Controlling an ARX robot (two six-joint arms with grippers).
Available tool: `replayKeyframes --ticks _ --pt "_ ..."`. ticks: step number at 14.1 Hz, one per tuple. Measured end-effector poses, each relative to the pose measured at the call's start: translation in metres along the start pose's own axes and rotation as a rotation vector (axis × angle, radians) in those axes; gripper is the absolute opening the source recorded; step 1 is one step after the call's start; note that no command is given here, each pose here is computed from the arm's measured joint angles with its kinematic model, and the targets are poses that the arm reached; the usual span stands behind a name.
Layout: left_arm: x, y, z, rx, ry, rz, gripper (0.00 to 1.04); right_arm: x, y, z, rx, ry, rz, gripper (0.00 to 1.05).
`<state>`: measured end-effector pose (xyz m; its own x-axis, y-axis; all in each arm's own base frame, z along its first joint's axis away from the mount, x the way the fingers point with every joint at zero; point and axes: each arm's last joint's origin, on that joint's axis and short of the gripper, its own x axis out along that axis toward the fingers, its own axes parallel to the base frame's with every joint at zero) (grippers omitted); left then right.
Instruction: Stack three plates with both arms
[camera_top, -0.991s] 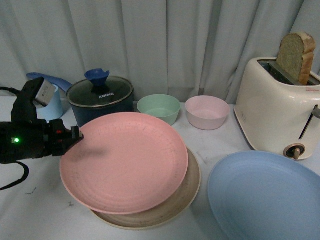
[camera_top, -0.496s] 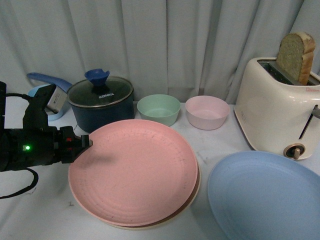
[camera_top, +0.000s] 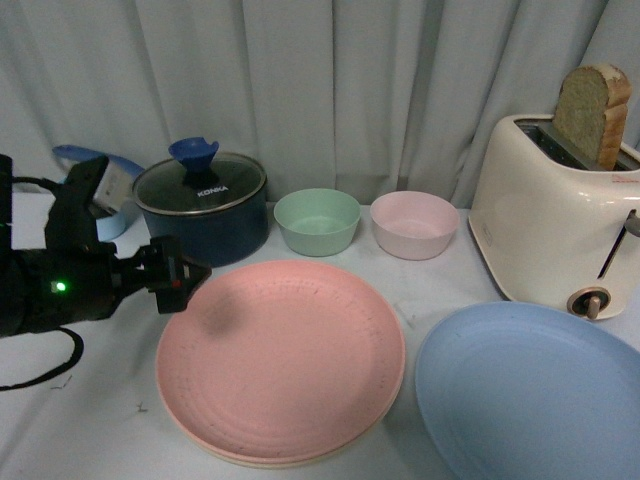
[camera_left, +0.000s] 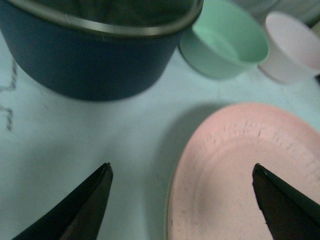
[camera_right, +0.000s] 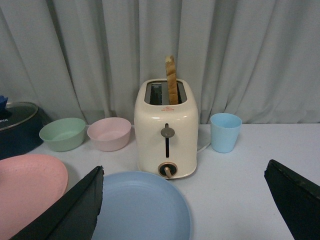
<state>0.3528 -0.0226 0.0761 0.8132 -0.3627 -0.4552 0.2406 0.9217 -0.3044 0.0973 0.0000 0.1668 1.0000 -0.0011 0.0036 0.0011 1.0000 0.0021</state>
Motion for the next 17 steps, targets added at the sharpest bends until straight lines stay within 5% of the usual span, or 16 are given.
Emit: replayKeyframes --ticks 4,8,10,16,17 --pt "-0.016 -0.004 0.015 0.011 -0.074 0.016 0.99 0.0 0.0 0.0 0.0 0.0 0.0 0.98" --pt "-0.053 -0.014 0.047 0.032 -0.195 0.093 0.98 0.0 0.0 0.0 0.0 0.0 0.0 0.98" --pt "-0.092 -0.02 0.047 0.171 -0.505 0.289 0.75 0.0 0.0 0.0 0.0 0.0 0.0 0.98" --pt "-0.156 -0.038 0.004 0.218 -0.522 0.322 0.01 0.0 0.0 0.0 0.0 0.0 0.0 0.98" --pt "-0.164 -0.04 -0.002 0.22 -0.513 0.324 0.02 0.0 0.0 0.0 0.0 0.0 0.0 0.98"
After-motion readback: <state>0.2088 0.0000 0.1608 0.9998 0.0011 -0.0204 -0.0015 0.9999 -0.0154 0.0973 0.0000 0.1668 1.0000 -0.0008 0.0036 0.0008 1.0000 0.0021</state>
